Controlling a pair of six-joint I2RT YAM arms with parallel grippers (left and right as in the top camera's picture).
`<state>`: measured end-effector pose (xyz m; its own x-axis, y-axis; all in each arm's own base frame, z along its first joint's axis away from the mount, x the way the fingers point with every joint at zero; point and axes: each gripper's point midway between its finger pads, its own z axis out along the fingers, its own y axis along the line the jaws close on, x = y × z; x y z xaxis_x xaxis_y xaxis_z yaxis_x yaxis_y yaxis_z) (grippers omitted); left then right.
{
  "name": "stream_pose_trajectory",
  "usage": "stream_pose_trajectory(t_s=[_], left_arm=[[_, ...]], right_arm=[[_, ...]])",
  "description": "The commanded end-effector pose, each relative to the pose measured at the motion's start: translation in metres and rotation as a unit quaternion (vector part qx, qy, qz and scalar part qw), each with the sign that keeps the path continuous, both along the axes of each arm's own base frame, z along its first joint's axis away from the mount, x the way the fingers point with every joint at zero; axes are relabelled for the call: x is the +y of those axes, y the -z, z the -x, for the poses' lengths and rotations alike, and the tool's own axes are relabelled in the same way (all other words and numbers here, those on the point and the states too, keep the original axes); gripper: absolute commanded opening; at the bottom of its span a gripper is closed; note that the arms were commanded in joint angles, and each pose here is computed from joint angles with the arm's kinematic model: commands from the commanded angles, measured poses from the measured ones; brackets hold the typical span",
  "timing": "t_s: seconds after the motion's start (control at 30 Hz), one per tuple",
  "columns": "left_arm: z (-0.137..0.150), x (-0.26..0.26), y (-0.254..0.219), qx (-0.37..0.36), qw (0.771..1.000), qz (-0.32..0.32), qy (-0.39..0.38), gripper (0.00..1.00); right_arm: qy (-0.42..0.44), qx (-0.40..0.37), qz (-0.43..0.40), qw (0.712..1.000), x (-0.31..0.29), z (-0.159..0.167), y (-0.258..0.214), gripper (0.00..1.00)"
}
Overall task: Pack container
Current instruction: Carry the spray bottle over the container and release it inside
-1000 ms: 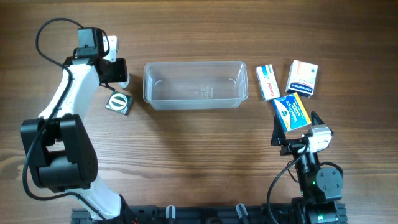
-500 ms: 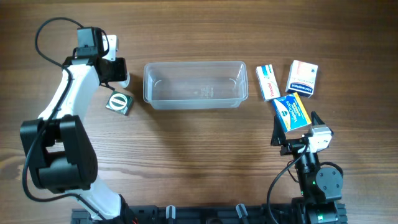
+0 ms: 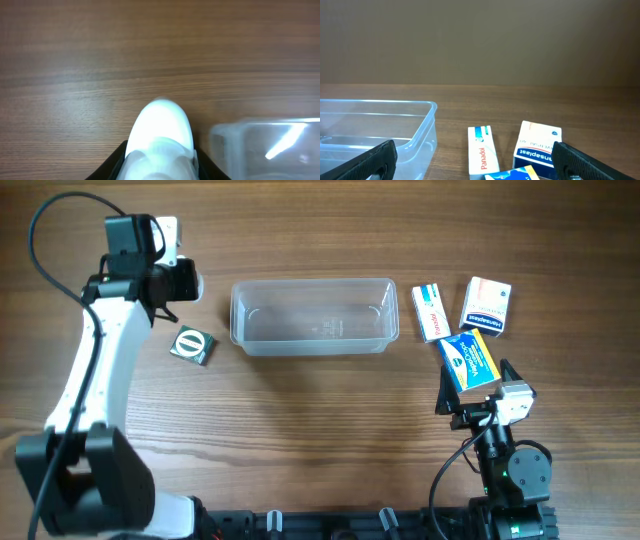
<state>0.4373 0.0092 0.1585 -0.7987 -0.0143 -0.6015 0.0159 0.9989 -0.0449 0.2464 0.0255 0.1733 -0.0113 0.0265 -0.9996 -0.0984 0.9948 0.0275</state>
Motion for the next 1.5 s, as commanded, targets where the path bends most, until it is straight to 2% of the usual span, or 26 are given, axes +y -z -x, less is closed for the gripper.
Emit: stream_pose_trajectory(t_s=[0.0, 0.17, 0.33, 0.43, 0.77, 1.47], left_arm=[[0.009, -0.038, -0.056, -0.064, 0.997, 0.012, 0.035, 0.31], [0.025, -0.067, -0.100, -0.116, 0.992, 0.021, 0.040, 0.32], [0.040, -0.089, -0.113, -0.121, 0.990, 0.052, 0.041, 0.32], [0.047, -0.096, -0.101, -0.091, 0.993, 0.071, 0.026, 0.32], [0.048, -0.117, -0.060, -0.025, 0.997, 0.069, 0.038, 0.31], [0.033, -0.111, 0.011, 0.057, 0.998, 0.024, 0.016, 0.29]], right_arm=[[-0.008, -0.006, 0.004, 1.000, 0.003, 0.001, -0.002, 1.00], [-0.008, -0.006, 0.004, 1.000, 0.003, 0.001, -0.002, 1.00], [-0.008, -0.006, 0.004, 1.000, 0.003, 0.001, -0.002, 1.00], [-0.008, -0.006, 0.004, 1.000, 0.003, 0.001, -0.002, 1.00], [-0.008, -0.006, 0.004, 1.000, 0.003, 0.001, -0.002, 1.00], [-0.008, -0.006, 0.004, 1.000, 0.003, 0.001, -0.002, 1.00]])
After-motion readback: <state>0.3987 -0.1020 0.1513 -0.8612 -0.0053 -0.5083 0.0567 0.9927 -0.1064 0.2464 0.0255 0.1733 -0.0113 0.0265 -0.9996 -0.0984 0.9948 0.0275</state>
